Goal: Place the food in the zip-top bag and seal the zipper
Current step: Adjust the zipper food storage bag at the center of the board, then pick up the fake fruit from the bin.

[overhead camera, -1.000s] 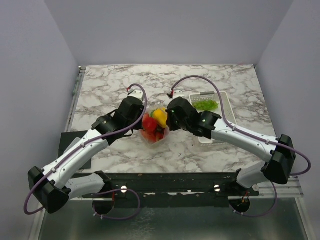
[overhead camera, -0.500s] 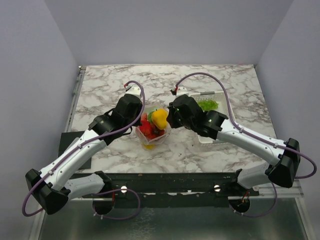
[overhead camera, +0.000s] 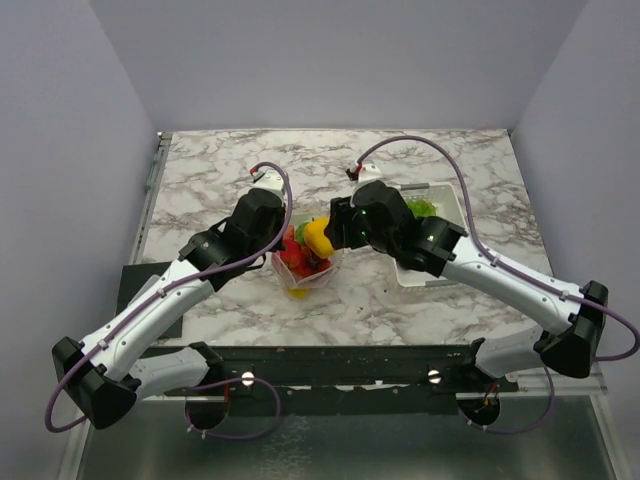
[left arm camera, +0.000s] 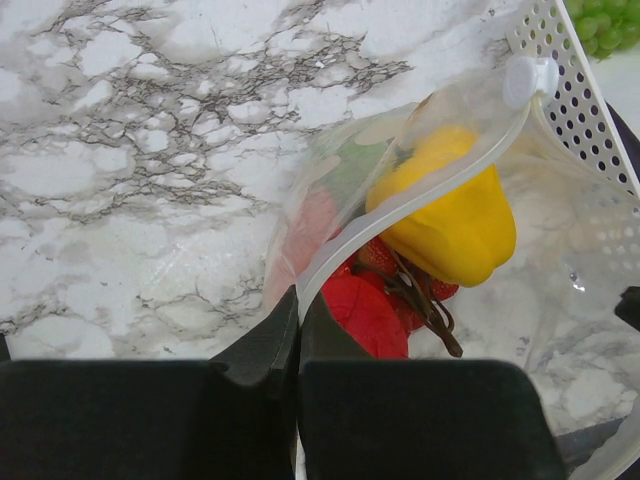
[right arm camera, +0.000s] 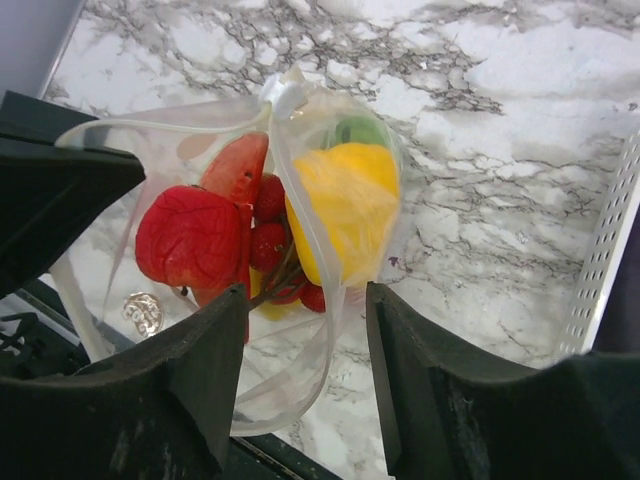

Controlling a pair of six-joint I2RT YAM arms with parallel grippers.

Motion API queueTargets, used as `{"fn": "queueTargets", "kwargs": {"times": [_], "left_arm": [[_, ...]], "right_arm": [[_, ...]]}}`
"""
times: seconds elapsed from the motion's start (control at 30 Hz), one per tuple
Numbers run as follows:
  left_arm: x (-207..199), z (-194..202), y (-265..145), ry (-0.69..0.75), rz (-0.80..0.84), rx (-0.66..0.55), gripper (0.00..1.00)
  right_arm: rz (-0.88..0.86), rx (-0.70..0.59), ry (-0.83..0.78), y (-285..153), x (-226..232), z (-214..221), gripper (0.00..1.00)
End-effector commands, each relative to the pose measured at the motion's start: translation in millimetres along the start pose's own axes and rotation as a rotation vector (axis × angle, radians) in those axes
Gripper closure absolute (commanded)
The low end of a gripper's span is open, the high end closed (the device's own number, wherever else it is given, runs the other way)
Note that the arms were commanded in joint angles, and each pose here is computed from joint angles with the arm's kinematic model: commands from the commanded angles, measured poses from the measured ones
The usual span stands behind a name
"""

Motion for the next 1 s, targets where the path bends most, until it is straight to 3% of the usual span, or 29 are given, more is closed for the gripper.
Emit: {"fn": "queueTargets", "kwargs": {"times": [0.0, 0.33, 0.53, 0.97], "left_arm": [[-0.7, -3.2, 0.6, 0.004, 0.015, -0.035, 1.0], [0.9, -2.1, 3.5, 0.015, 0.008, -0.048, 1.0], [3.8, 3.2, 6.4, 0.011, 0.013, -0.045, 1.0], [10.5, 13.1, 4.0, 0.004, 0.032, -0.057, 1.0]], "right_arm": [[0.027, -0.097, 0.001, -31.5, -6.6, -25.3, 0.43], [0.236, -0.124, -0.057, -58.9, -36.1, -44.5, 0.41], [0.347, -0.057, -0.095, -57.5, -70.0, -38.8, 0.4], [0.438, 0.103, 0.105, -14.8, -164.3, 3.9, 0.36]]}}
Point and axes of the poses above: each gripper's point midway between its finger pads, its own y axis out along the fingers, its own x axis along the line the jaws close on, z = x × y, the point moved 9 cm from there along -y, back along the fingers, and after that the axes turned 11 degrees about -y, right-handed, at the moved point
